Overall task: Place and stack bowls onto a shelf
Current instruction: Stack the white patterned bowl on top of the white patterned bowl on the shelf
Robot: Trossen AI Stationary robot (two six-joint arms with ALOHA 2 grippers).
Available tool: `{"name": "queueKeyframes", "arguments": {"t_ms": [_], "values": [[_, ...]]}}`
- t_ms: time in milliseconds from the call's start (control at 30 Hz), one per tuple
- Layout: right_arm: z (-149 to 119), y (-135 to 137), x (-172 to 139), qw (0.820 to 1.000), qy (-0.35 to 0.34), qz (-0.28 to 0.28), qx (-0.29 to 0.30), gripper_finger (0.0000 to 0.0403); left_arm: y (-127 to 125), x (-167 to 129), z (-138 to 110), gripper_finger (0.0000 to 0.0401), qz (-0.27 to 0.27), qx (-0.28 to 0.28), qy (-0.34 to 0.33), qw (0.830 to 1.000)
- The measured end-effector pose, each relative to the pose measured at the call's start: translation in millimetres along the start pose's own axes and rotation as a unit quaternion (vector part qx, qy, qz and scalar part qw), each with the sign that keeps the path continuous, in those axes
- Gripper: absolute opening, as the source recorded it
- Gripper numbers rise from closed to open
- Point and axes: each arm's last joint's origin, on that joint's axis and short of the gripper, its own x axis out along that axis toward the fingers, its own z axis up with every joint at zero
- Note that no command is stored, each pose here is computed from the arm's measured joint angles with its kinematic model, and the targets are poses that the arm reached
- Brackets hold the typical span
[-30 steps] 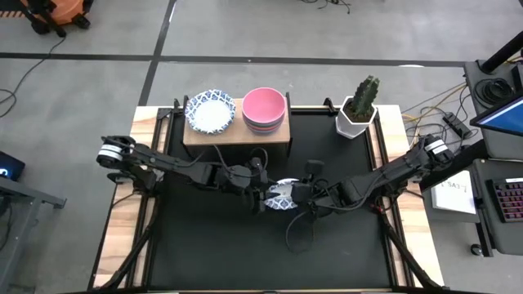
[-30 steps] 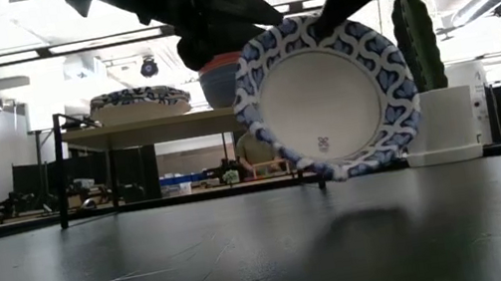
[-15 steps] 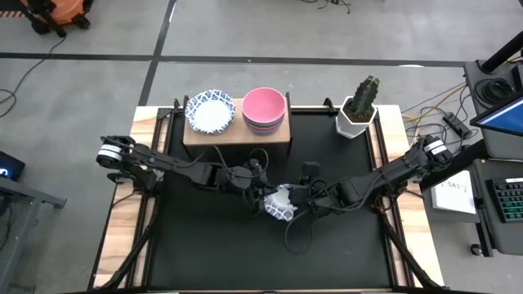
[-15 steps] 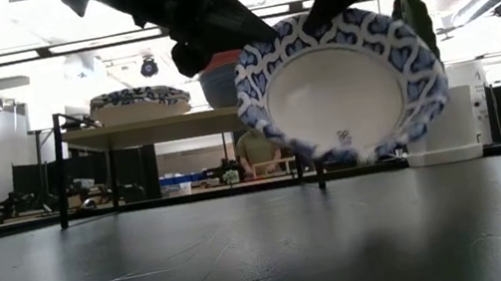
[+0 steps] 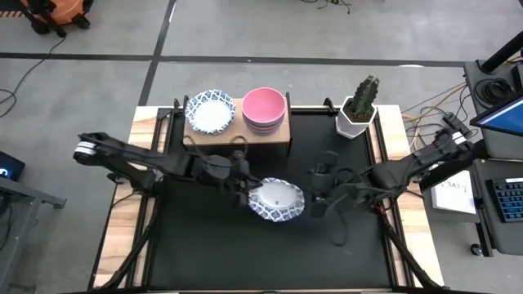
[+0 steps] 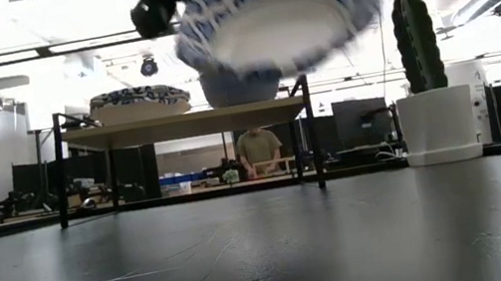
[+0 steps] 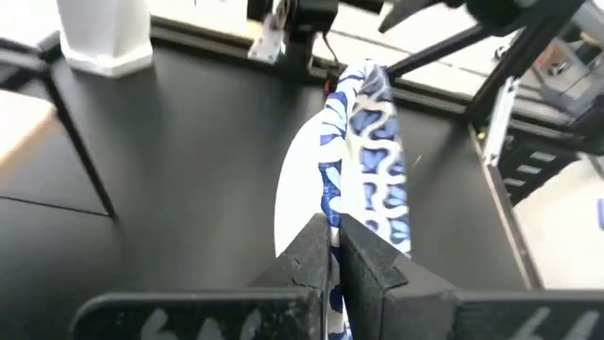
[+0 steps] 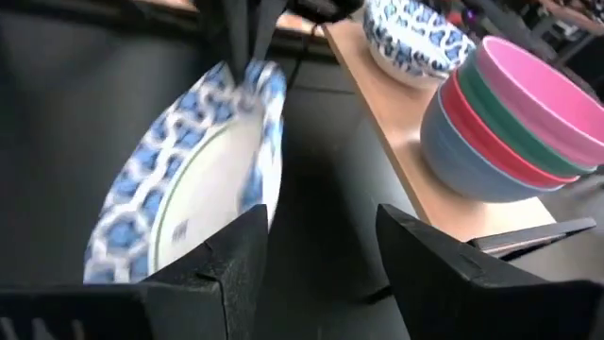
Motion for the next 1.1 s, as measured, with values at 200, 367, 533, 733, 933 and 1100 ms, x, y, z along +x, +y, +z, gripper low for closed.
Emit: {"name": "queueKeyframes", "arguments": {"t_ms": [200,367,533,733,933,1100], "values": [[-20,0,-16,0.997,-0.067,0.026,0.018,0.0191,3,-63,23,0.0000,0.000,0.011,-0.064,0.998],[-45,-1,-14,0.992,-0.111,0.034,0.048,0.0192,16,-131,37,0.0000,0.056,-0.008,-0.154,0.986],[-58,1,-10,0.986,-0.155,0.034,0.060,0.0192,40,-195,34,0.0000,0.224,-0.048,-0.225,0.947],[-58,3,-7,0.984,-0.165,0.033,0.055,0.0192,66,-234,24,0.0000,0.367,-0.086,-0.251,0.892],[-56,2,-8,0.982,-0.174,0.034,0.062,0.0192,84,-238,16,0.0000,0.425,-0.116,-0.219,0.871],[-54,2,-8,0.981,-0.181,0.034,0.068,0.0192,102,-218,17,0.0000,0.436,-0.130,-0.160,0.876]]}}
